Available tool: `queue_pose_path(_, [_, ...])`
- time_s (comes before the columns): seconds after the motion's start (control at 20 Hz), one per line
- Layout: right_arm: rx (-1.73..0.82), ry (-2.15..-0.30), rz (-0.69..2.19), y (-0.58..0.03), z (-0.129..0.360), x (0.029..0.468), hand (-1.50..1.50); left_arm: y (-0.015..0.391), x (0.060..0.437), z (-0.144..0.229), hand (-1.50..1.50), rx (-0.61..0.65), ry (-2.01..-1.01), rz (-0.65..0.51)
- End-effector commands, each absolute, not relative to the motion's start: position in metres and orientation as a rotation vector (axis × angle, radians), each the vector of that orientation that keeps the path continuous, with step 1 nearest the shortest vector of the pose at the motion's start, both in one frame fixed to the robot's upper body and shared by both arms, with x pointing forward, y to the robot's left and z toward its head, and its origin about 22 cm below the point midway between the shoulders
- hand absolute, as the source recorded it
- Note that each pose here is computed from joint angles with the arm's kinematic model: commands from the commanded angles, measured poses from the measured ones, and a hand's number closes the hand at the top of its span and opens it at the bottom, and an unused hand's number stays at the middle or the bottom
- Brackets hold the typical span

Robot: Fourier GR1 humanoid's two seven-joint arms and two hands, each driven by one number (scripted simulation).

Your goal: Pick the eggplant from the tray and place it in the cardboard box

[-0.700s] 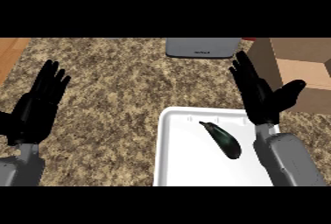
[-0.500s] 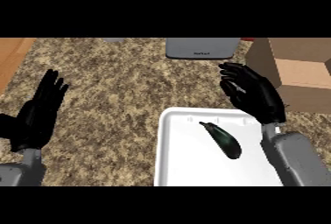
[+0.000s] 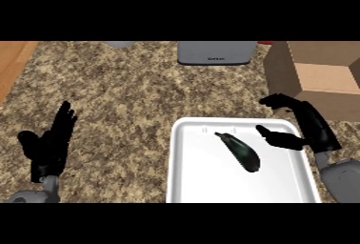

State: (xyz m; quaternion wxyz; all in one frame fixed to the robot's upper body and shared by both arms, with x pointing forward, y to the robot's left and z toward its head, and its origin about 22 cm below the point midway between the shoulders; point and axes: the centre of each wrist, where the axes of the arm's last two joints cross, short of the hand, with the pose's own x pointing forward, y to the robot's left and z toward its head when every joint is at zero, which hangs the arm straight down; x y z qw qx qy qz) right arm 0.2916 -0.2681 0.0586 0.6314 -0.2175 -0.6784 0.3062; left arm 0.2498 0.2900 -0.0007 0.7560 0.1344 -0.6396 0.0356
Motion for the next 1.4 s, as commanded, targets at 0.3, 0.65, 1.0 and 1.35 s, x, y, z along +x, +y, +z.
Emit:
queue_pose_path(0.3, [-0.691,-1.308,1.018,-0.289,0.130,0.288,-1.50,0.288,0.255,-0.028,0.00,0.294,-1.391,0.058])
queue_pose_path(0.65, [-0.645,-1.110,1.128,-0.250,0.167,0.301,-1.50,0.271,0.258,-0.020,0.00,0.300,-1.393,0.041])
queue_pose_path(1.0, [-0.611,-0.949,1.255,-0.198,0.166,0.289,-1.50,0.293,0.254,-0.037,0.00,0.319,-1.382,0.054])
queue_pose_path(1.35, [-0.636,-0.772,1.282,-0.167,0.140,0.309,-1.50,0.272,0.259,-0.023,0.00,0.293,-1.392,0.060])
